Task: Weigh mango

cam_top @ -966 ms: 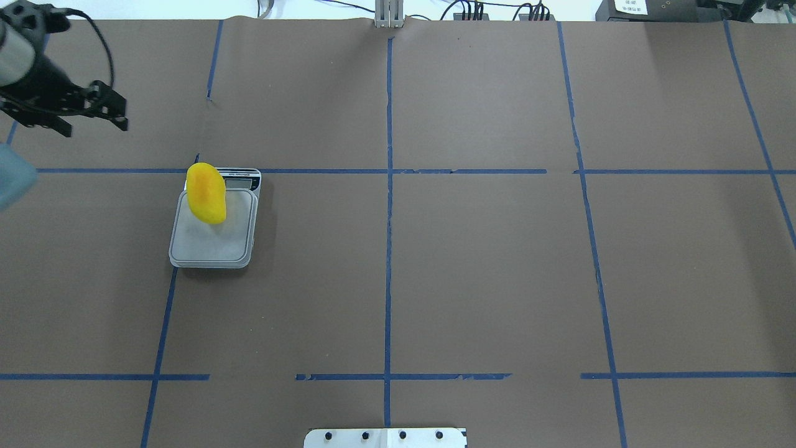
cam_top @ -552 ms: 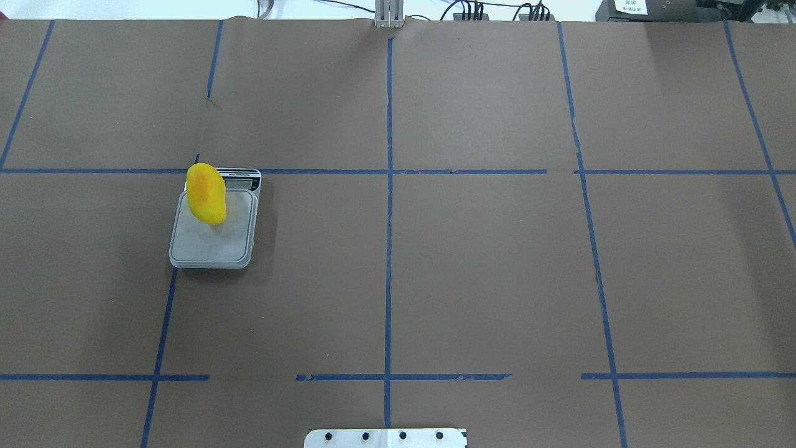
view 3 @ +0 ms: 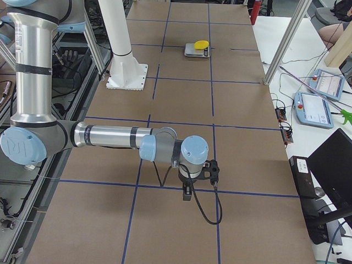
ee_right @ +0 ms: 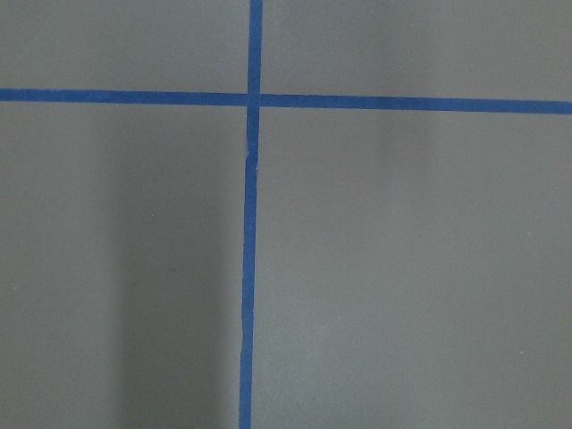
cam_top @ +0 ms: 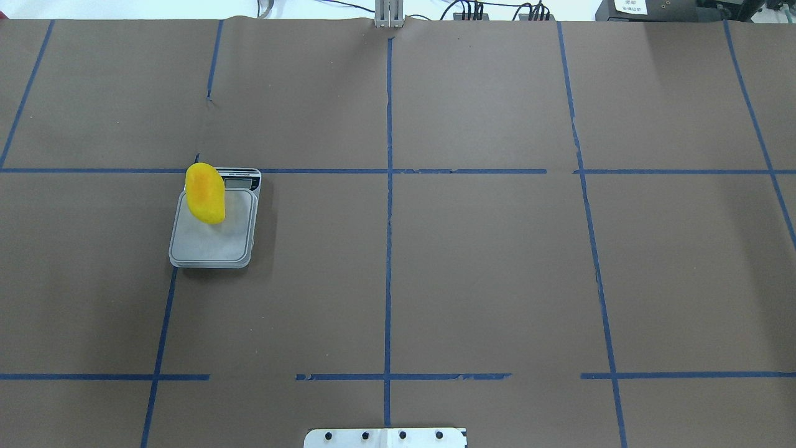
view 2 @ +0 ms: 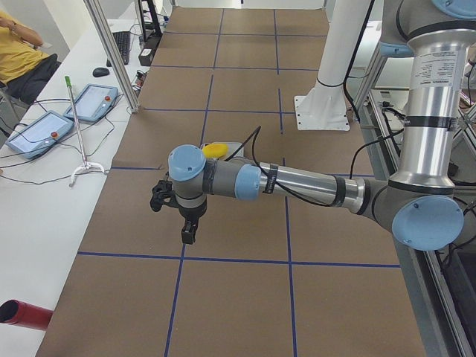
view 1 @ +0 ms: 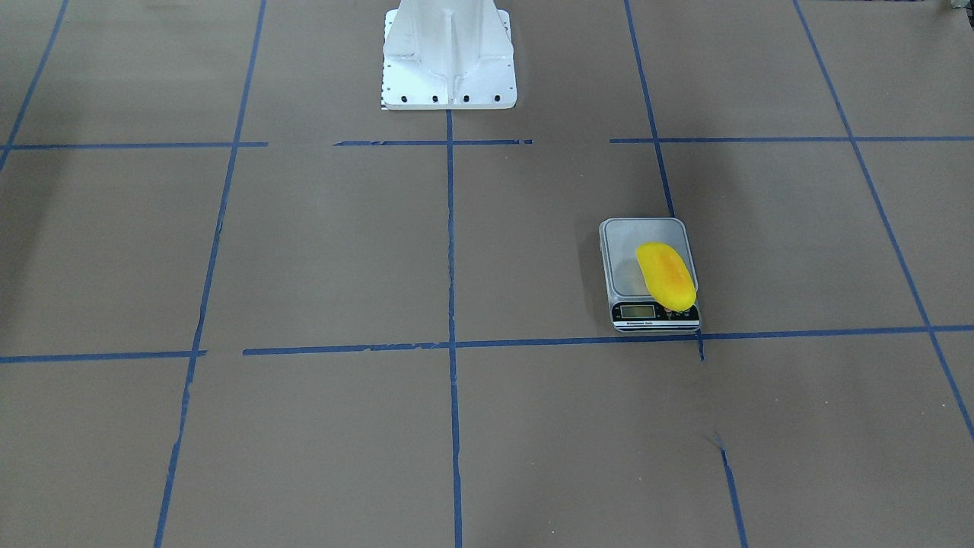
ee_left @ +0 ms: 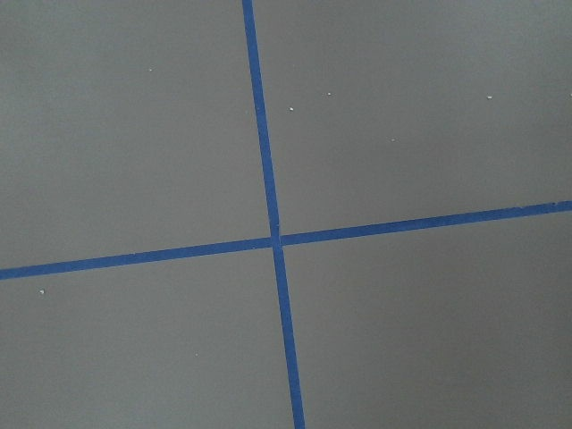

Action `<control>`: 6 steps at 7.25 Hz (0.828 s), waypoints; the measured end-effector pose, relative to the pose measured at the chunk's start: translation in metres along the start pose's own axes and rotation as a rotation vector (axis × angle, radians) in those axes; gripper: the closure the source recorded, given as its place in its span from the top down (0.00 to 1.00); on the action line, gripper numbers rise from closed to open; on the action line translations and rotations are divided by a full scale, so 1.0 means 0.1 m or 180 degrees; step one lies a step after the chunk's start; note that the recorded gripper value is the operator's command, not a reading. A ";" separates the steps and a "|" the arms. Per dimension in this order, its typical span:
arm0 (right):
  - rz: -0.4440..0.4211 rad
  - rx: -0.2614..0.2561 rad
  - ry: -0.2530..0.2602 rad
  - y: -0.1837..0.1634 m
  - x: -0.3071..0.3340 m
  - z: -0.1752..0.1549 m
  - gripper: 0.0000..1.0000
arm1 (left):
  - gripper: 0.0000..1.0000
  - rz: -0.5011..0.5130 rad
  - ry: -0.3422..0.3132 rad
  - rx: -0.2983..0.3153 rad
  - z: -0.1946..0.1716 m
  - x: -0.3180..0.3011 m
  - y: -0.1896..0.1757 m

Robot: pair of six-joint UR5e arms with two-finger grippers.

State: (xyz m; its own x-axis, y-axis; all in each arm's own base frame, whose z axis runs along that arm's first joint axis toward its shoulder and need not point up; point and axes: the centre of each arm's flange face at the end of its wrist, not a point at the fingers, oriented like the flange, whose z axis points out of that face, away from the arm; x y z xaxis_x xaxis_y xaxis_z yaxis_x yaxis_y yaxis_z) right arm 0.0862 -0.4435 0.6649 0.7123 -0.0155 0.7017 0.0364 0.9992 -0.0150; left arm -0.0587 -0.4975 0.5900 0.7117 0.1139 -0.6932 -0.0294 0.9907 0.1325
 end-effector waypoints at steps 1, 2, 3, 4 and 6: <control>0.0001 -0.0001 0.0000 0.00 0.00 0.00 1.00 | 1.00 -0.0029 0.0004 -0.0039 0.05 -0.05 0.14; 0.0001 -0.0001 0.0000 0.00 0.00 0.00 1.00 | 1.00 -0.0046 0.0009 -0.0054 0.07 -0.07 0.23; 0.0001 -0.0001 0.0000 0.00 0.00 0.00 1.00 | 1.00 -0.0067 0.0062 -0.0063 0.07 -0.08 0.28; 0.0002 -0.0002 0.0000 0.01 0.00 0.00 1.00 | 1.00 -0.0094 0.0187 -0.0072 0.09 -0.07 0.30; 0.0002 -0.0002 0.0000 0.00 0.00 0.00 1.00 | 1.00 -0.0119 0.0357 -0.0072 0.09 -0.06 0.30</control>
State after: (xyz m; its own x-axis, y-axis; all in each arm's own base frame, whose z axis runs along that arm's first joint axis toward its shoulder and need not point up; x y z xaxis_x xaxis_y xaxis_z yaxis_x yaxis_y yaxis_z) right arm 0.0862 -0.4430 0.6653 0.7122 -0.0148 0.7018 0.0364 0.9992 -0.0159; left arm -0.0572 -0.4694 0.6042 0.6296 0.0831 -0.7725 -0.0209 0.9957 0.0900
